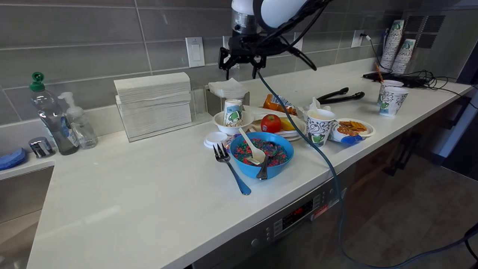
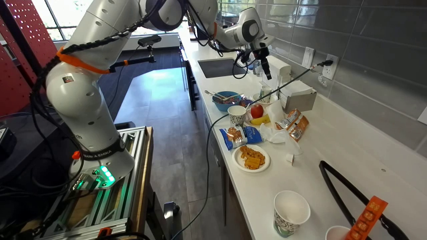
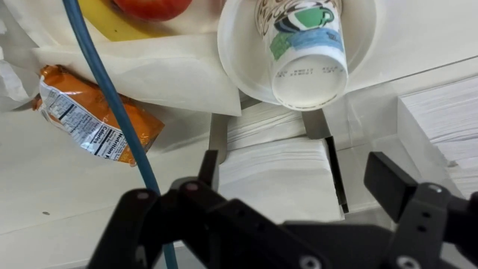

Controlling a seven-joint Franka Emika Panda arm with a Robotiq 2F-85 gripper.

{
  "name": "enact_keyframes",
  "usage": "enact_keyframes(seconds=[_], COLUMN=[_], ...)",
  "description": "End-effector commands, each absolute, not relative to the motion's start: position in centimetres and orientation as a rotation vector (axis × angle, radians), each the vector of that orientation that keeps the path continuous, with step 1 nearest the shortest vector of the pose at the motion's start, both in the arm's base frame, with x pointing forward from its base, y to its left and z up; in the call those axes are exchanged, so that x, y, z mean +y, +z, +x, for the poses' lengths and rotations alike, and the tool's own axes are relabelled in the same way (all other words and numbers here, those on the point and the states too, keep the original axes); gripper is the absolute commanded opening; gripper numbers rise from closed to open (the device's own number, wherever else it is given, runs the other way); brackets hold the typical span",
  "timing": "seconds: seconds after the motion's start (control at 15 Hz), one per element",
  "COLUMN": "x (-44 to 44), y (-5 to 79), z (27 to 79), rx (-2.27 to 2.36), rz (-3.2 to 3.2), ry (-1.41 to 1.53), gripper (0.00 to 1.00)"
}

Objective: Take tissue paper out of the dispenser and put it over the white plate

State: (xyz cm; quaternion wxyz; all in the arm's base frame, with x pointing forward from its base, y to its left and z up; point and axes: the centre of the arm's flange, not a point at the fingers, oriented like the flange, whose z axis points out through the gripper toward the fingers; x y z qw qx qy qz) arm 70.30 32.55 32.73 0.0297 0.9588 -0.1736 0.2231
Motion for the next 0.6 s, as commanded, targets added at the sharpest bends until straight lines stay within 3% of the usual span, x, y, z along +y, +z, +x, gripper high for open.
enact_keyframes(seconds=[0.0,0.53], x=[34.4,33.9], y=[31.4,28.5], z=[75.5,79.4], rx=[-0.567,-0.7], rz=[2.955,2.86], ry=[0.779,0.91], gripper=[1.0,1.0])
